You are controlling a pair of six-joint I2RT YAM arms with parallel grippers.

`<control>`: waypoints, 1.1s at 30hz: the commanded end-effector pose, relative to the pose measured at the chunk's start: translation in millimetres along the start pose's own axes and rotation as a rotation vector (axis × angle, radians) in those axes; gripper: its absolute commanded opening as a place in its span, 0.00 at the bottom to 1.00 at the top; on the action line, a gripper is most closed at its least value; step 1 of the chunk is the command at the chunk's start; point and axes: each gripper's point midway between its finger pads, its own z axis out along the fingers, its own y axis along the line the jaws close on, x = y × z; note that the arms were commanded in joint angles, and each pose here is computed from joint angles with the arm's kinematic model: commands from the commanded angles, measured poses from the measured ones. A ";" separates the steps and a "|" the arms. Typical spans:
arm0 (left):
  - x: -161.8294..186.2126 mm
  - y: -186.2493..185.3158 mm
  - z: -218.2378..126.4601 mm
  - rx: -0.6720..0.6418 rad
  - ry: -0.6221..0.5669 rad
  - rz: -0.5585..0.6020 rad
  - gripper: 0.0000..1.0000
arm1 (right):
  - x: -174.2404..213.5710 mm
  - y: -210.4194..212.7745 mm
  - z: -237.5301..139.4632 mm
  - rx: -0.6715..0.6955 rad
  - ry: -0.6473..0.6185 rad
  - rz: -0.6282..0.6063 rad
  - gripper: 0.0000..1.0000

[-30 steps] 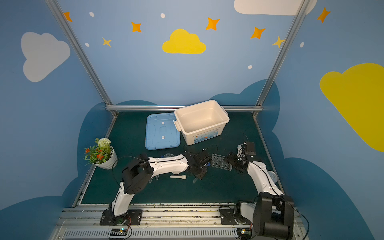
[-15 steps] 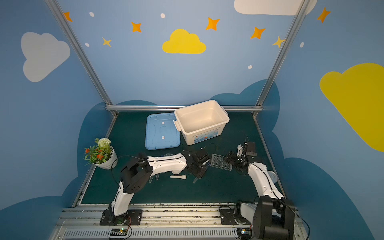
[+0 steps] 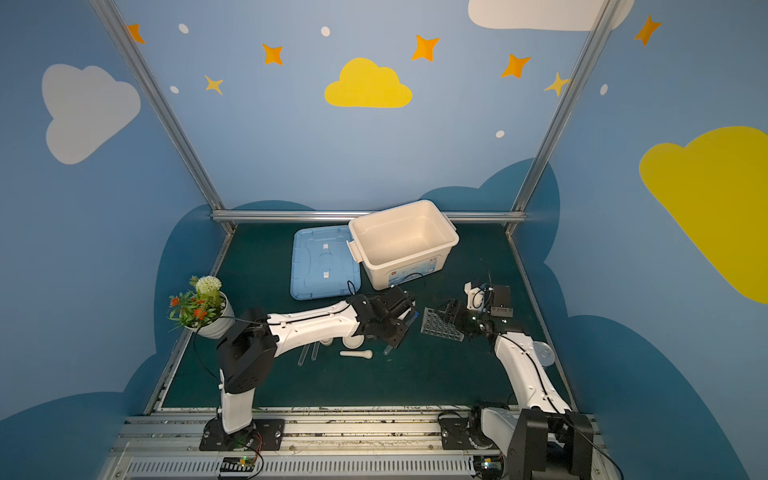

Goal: Organize the chemistry lab equipment
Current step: 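Lift the tube upright with the left gripper while the right gripper moves to its cap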

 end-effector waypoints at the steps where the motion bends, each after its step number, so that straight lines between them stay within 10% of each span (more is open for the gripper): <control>1: -13.4 -0.5 -15.3 0.004 -0.058 0.031 0.10 | 3.8 13.7 5.9 -0.075 0.042 0.011 0.71; 33: -23.7 -37.9 -17.7 0.150 -0.103 0.077 0.07 | 1.6 42.4 39.3 -0.226 0.119 0.074 0.44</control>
